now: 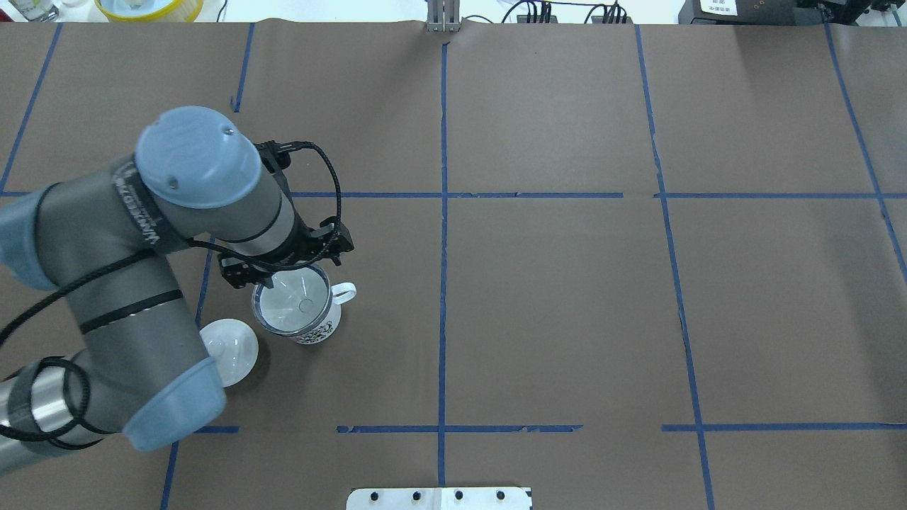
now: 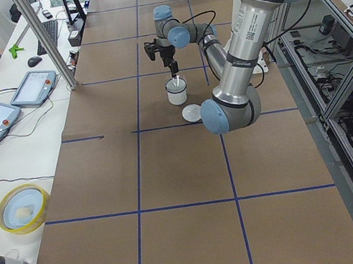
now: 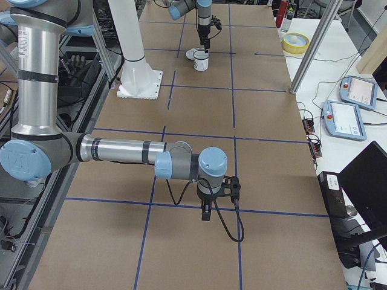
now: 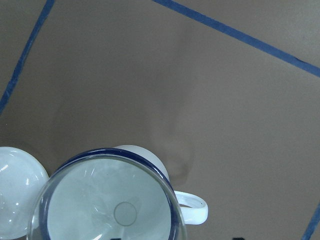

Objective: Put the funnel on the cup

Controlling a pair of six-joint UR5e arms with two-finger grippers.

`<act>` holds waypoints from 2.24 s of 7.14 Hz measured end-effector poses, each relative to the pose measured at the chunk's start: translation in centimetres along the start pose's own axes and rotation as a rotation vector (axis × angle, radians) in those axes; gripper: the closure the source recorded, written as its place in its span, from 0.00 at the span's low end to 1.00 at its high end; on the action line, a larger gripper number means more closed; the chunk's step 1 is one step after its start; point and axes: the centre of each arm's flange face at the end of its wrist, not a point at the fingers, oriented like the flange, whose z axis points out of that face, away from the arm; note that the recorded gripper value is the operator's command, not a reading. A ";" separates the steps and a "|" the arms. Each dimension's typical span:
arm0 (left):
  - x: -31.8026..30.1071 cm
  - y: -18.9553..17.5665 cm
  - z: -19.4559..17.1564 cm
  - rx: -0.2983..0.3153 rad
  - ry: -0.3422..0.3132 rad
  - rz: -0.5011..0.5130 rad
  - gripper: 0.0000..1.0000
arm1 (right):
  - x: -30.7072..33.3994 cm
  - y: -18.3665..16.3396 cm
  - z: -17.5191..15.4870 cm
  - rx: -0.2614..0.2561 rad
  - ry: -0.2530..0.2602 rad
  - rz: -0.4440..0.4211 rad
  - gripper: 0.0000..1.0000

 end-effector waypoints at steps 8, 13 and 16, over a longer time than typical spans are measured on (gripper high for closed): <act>-49.1 -19.7 -5.3 0.064 -0.042 0.604 0.00 | 0.0 0.0 0.0 0.000 0.000 0.000 0.00; -64.2 -18.3 -3.7 0.011 -0.061 0.415 0.00 | 0.0 0.0 0.0 0.000 0.000 0.000 0.00; -65.1 -17.9 -3.5 0.006 -0.067 0.393 0.00 | 0.0 0.0 0.0 0.000 0.000 0.000 0.00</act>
